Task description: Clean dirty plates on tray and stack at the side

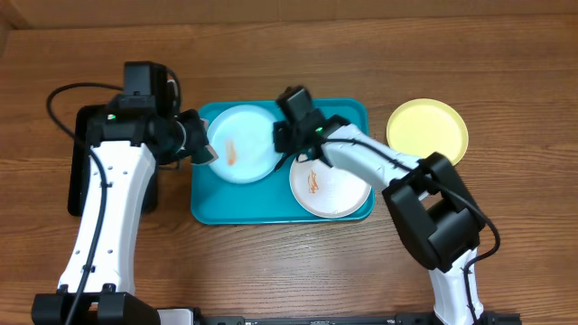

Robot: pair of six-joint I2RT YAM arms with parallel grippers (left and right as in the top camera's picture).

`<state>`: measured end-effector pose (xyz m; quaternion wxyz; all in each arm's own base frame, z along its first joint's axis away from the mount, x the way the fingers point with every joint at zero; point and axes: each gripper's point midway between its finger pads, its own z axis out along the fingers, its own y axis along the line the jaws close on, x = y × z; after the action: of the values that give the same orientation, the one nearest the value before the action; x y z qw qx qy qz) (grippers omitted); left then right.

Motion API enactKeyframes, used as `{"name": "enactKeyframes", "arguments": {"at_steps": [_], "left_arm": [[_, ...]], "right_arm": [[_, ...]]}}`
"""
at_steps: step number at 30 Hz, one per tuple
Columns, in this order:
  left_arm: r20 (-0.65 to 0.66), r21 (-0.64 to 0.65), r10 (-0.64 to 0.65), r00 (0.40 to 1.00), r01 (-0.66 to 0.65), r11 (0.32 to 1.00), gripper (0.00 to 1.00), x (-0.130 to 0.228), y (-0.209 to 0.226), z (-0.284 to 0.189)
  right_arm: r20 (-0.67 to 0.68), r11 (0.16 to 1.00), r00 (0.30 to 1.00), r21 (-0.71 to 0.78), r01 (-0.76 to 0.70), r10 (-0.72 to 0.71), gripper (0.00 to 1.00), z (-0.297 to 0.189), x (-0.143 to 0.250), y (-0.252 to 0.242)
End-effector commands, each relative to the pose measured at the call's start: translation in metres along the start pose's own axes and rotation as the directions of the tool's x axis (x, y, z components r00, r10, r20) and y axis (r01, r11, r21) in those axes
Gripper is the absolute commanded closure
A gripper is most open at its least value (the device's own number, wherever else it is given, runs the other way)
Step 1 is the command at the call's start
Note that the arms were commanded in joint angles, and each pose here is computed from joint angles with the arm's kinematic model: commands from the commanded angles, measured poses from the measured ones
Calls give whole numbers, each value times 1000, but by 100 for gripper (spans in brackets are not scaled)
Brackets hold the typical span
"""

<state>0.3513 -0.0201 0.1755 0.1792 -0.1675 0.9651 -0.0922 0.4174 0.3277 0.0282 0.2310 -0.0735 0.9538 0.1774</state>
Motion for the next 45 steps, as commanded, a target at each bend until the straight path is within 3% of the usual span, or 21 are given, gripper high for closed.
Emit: {"name": "enactKeyframes", "arguments": {"at_steps": [1, 9, 14, 15, 16, 22, 36, 38, 40, 45], "left_arm": [[-24, 13, 40, 999, -40, 999, 96, 4, -10, 11], [-166, -17, 57, 985, -61, 998, 96, 25, -18, 57], [-241, -34, 78, 967, -89, 995, 96, 38, -23, 86], [-247, -36, 79, 966, -91, 995, 96, 39, -23, 91], [-252, -40, 73, 965, -85, 996, 96, 39, -23, 95], [-269, -68, 11, 963, -30, 997, 96, 41, -20, 108], [-265, -75, -9, 964, -11, 997, 96, 41, -19, 108], [-266, -76, -10, 964, -11, 997, 96, 41, -19, 108], [-266, -78, -17, 964, -4, 997, 96, 41, -19, 108], [-263, -85, -45, 964, 23, 996, 96, 41, -19, 108]], "right_arm": [[-20, 1000, 1000, -15, 12, -12, 96, 0, 7, 20], [-110, 996, 990, 45, -79, 84, 96, -5, 28, 12], [-118, 994, 987, 51, -100, 105, 87, -5, 30, 11], [-114, 994, 988, 51, -99, 104, 82, -5, 29, 11], [-108, 996, 990, 46, -81, 86, 74, -5, 28, 12], [-27, 973, 973, -19, 229, -229, 64, -3, 7, 23], [-101, 973, 968, 4, 233, -231, 71, 3, 32, 8], [-97, 976, 971, 5, 219, -218, 76, 3, 31, 8], [-94, 981, 977, 6, 194, -192, 87, 3, 31, 9], [-91, 988, 984, 9, 153, -151, 95, 3, 30, 9]]}}
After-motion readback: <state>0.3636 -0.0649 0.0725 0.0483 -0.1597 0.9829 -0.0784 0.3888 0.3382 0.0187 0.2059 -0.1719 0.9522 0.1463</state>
